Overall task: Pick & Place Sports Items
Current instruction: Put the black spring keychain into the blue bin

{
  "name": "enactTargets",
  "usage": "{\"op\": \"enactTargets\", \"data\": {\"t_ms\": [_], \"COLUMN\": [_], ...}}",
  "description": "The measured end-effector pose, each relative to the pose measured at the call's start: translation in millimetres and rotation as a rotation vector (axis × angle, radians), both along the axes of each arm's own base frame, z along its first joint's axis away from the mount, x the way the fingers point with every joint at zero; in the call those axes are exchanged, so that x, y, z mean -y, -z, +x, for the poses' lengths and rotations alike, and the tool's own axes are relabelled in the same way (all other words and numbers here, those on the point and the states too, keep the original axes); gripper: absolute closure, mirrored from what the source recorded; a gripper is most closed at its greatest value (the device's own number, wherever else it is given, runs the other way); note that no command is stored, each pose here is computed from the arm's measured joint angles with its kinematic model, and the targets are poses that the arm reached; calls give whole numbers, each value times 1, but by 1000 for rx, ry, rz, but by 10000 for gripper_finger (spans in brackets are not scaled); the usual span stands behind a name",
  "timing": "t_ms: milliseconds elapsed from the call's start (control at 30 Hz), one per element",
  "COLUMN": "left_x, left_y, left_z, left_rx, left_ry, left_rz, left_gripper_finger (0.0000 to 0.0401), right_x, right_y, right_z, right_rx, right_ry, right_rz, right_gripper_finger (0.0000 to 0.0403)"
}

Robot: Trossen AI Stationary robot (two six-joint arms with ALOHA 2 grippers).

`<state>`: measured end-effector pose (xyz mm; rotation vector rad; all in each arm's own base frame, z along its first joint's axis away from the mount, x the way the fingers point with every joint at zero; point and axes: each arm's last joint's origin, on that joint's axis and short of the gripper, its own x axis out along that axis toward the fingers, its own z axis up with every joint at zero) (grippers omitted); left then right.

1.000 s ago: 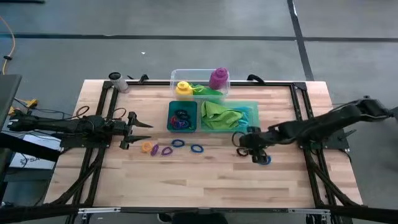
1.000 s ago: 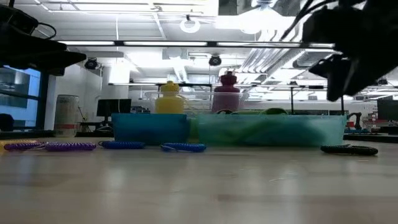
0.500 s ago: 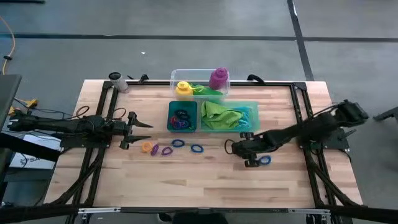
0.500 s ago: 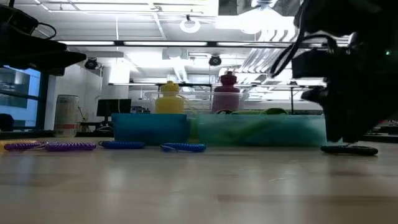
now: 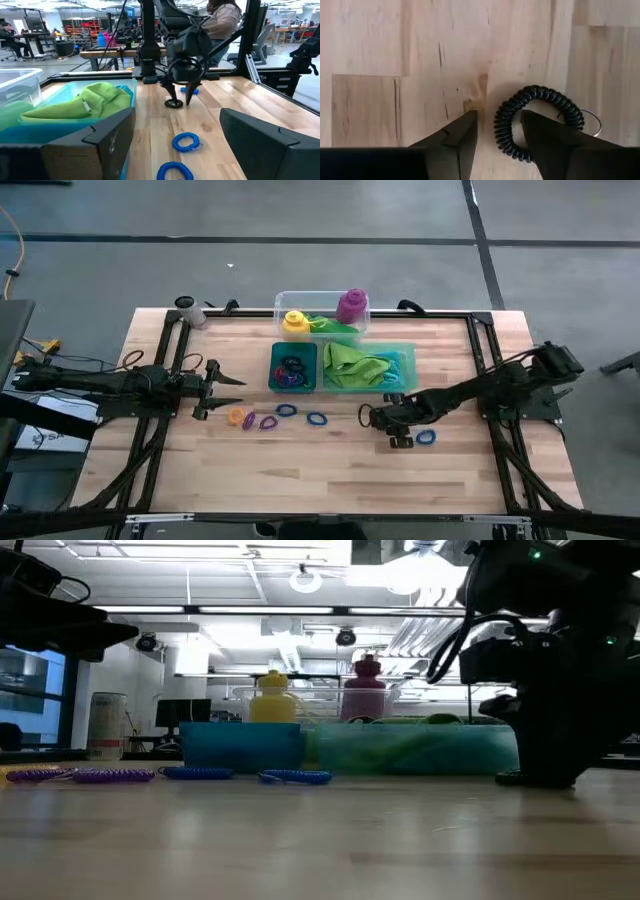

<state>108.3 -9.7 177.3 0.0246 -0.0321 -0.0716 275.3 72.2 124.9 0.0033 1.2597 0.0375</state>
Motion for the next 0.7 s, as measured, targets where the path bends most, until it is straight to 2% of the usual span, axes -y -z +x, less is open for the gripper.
{"op": "enactTargets", "data": {"t_ms": [167, 400, 600, 700], "left_x": [0, 0, 0, 0], "left_y": [0, 0, 0, 0], "left_z": [0, 0, 0, 0], "left_rx": [0, 0, 0, 0], "left_ry": [-1, 0, 0, -1], "left_rz": [0, 0, 0, 0], "left_gripper_finger": [165, 165, 165, 165], "right_x": [0, -4, -11, -15], "right_y": [0, -2, -11, -30], "right_z": [1, 1, -3, -1], "right_rx": [10, 33, 52, 116], "right_ry": [2, -8, -21, -25], "right_rz": [-1, -11, 10, 18], "right_gripper_finger": [304, 396, 399, 399]}}
